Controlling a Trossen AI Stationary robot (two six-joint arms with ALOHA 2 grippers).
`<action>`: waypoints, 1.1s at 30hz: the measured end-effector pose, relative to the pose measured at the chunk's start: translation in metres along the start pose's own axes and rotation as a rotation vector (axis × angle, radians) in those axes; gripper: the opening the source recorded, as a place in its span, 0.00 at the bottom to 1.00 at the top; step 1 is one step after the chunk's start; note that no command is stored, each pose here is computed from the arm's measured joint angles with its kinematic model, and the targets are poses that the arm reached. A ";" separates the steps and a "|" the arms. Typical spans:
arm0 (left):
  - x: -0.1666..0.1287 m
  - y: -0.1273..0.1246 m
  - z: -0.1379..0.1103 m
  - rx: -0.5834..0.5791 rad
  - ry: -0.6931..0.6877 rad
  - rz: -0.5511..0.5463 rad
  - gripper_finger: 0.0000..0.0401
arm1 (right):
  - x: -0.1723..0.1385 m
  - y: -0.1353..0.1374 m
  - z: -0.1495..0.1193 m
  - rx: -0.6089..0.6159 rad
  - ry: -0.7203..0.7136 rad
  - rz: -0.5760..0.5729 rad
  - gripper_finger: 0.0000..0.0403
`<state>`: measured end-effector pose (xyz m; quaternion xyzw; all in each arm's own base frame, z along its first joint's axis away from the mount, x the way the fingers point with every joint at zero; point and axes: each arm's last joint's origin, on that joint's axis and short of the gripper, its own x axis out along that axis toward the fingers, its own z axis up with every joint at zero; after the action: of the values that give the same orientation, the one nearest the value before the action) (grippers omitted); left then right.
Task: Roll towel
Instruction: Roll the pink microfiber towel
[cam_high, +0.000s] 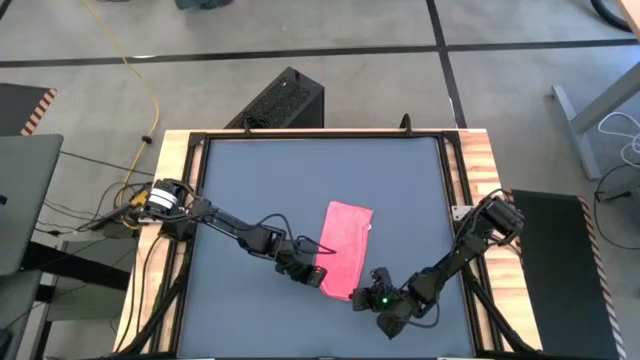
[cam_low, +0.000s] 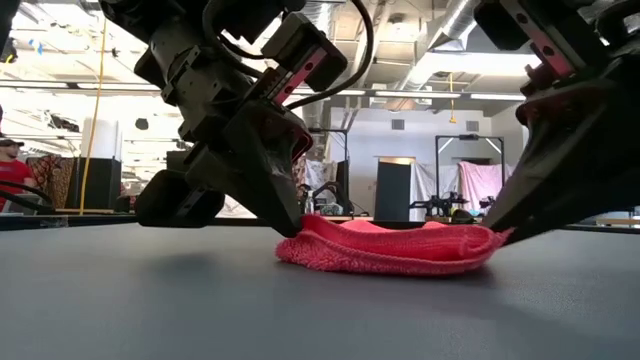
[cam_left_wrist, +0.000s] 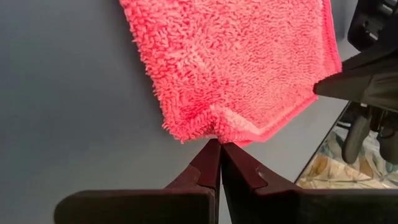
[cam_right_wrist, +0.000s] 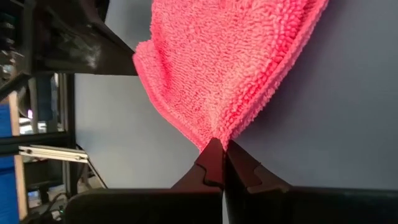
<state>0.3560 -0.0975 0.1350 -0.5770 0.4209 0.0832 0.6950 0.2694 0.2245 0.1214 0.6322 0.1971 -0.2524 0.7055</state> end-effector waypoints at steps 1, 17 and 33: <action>0.000 0.000 0.000 0.000 0.000 0.000 0.00 | 0.000 0.000 0.000 0.002 -0.003 0.004 0.04; 0.000 0.002 0.000 0.030 -0.013 0.021 0.00 | -0.013 -0.003 -0.008 0.050 -0.042 0.042 0.04; 0.000 0.001 0.000 0.033 -0.014 0.017 0.00 | -0.015 -0.008 -0.012 0.053 0.039 -0.027 0.04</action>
<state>0.3552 -0.0968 0.1339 -0.5612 0.4222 0.0864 0.7066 0.2525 0.2375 0.1225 0.6529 0.2125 -0.2550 0.6809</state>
